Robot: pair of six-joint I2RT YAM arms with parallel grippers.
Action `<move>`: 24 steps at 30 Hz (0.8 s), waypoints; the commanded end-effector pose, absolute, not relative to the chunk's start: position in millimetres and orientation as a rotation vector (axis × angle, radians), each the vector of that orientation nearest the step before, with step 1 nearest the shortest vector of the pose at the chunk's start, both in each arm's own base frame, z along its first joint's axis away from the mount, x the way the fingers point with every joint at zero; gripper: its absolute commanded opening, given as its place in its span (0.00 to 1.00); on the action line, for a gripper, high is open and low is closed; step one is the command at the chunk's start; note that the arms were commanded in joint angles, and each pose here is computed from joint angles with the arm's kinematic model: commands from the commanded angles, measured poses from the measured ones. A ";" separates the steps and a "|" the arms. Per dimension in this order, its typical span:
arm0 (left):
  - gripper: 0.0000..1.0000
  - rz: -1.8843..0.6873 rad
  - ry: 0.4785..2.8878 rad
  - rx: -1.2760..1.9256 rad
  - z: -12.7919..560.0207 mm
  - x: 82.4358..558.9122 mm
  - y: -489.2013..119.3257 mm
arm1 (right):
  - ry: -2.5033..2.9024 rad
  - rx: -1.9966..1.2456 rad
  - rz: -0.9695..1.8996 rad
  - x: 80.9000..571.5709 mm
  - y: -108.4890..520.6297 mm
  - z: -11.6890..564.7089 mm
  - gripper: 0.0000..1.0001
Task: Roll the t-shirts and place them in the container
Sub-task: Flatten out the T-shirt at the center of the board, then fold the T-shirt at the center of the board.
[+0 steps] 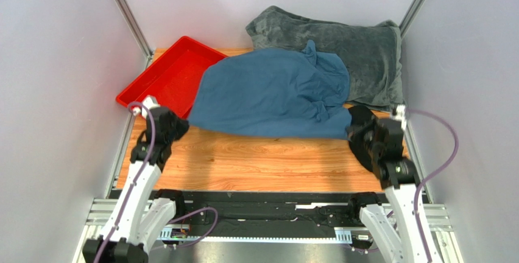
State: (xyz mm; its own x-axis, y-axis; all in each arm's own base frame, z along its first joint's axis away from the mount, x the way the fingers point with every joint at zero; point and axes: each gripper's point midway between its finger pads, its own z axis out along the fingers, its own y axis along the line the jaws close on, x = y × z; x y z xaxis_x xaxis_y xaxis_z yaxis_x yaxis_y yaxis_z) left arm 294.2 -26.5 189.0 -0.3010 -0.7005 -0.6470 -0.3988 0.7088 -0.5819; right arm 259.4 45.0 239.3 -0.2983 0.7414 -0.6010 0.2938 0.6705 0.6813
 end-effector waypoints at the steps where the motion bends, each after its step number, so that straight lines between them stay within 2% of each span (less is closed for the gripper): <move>1: 0.00 -0.384 1.938 -0.937 162.4 252.2 -21.0 | 2.057 0.934 0.602 184.3 54.3 167.3 0.00; 4: 0.00 -0.295 1.989 -0.998 134.6 222.2 -10.2 | 2.120 0.984 0.611 150.8 56.6 139.9 0.00; 8: 0.00 -0.219 1.987 -1.104 119.2 185.7 3.0 | 2.145 1.020 0.596 117.9 53.5 134.4 0.00; 13: 0.00 -0.251 1.887 -1.241 128.4 167.8 8.7 | 2.153 1.091 0.550 79.0 44.7 141.5 0.00; 16: 0.00 -0.264 1.838 -1.244 142.9 158.2 12.3 | 2.078 1.085 0.526 62.9 34.6 169.0 0.00; 20: 0.00 -0.219 1.783 -1.228 162.1 150.3 23.6 | 2.025 1.063 0.551 54.4 32.9 193.9 0.00; 24: 0.00 -0.216 1.831 -1.167 162.6 159.2 18.9 | 2.079 1.071 0.551 65.6 37.9 183.2 0.00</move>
